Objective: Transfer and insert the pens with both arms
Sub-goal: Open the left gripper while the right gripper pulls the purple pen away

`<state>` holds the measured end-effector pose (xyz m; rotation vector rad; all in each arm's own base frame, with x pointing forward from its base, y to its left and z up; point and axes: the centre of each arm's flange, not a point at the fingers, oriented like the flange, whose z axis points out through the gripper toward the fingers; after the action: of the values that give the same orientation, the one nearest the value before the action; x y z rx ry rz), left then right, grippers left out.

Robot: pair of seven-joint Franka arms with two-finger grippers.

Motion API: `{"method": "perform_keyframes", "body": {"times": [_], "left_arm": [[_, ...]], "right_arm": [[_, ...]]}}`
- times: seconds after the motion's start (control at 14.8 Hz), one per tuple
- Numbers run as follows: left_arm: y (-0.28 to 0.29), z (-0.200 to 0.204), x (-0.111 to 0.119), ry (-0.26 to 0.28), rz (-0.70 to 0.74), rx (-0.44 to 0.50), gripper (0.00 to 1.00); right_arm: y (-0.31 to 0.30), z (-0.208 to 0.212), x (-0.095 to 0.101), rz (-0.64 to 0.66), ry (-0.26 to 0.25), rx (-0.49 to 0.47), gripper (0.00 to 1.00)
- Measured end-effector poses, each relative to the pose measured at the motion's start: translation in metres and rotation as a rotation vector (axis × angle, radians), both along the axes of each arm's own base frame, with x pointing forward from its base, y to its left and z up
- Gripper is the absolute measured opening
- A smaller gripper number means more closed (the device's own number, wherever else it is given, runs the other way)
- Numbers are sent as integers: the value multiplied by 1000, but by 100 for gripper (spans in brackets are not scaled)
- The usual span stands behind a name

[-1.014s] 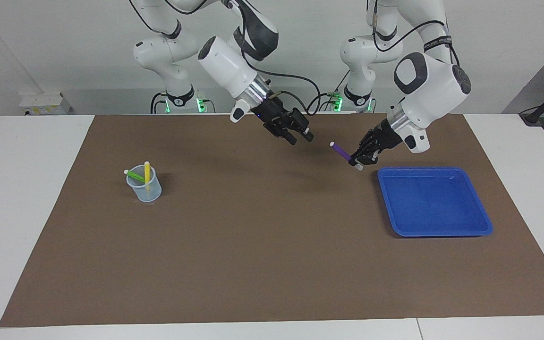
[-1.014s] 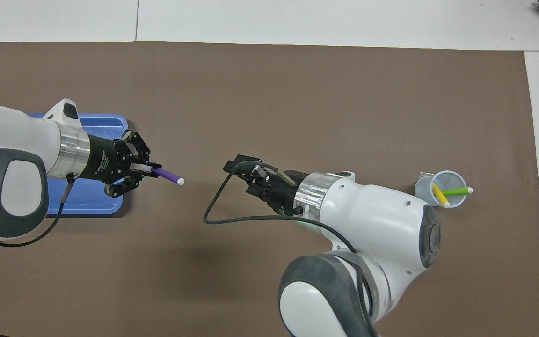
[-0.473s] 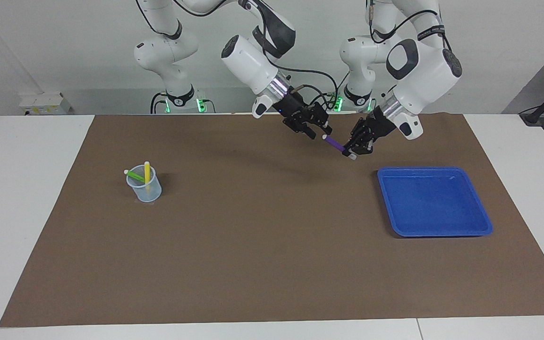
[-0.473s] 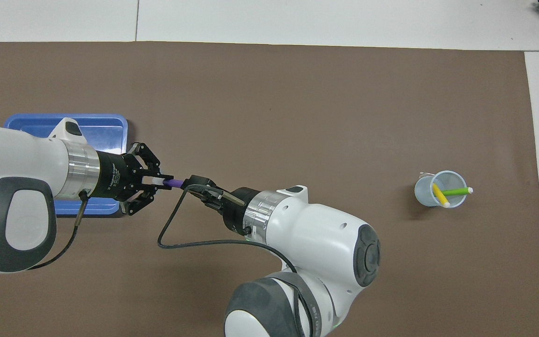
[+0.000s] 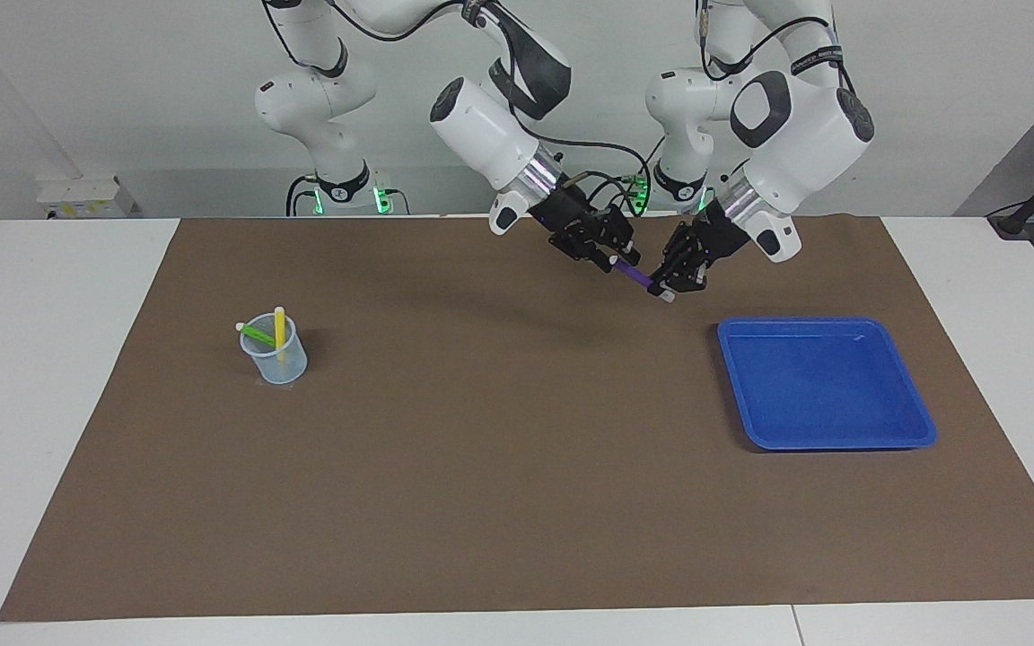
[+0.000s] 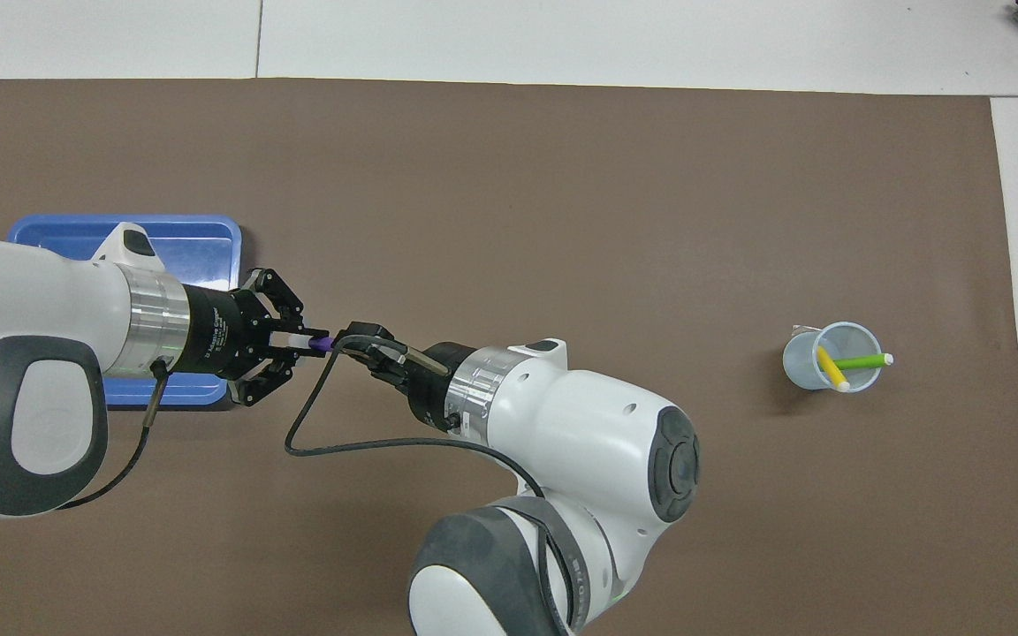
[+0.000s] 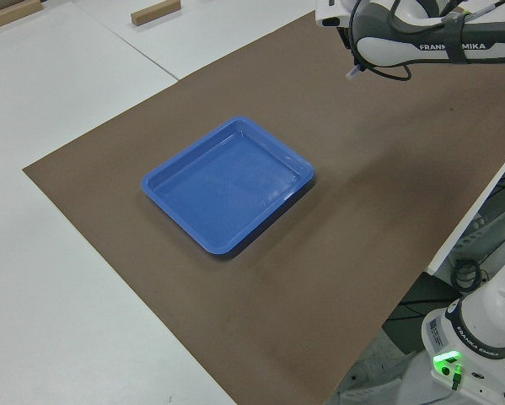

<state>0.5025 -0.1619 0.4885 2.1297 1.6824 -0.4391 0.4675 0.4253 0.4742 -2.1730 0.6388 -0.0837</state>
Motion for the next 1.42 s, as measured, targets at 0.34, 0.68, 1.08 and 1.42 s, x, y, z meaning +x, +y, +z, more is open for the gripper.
{"method": "perform_keyframes", "body": {"times": [0.34,0.68,1.08,1.42], "left_arm": [[0,1,-2,0,2,1,17],[0,0,-2,4,9,-3,17],[1,4,-3,-7,6,-3,44],[3,8,-4,-62,-75,-3,86]], "right_arm": [[1,1,0,1,-3,2,22],[2,2,0,1,-3,3,18],[-1,-2,4,-7,1,-1,18],[-7,-6,9,-5,-7,-12,18]]}}
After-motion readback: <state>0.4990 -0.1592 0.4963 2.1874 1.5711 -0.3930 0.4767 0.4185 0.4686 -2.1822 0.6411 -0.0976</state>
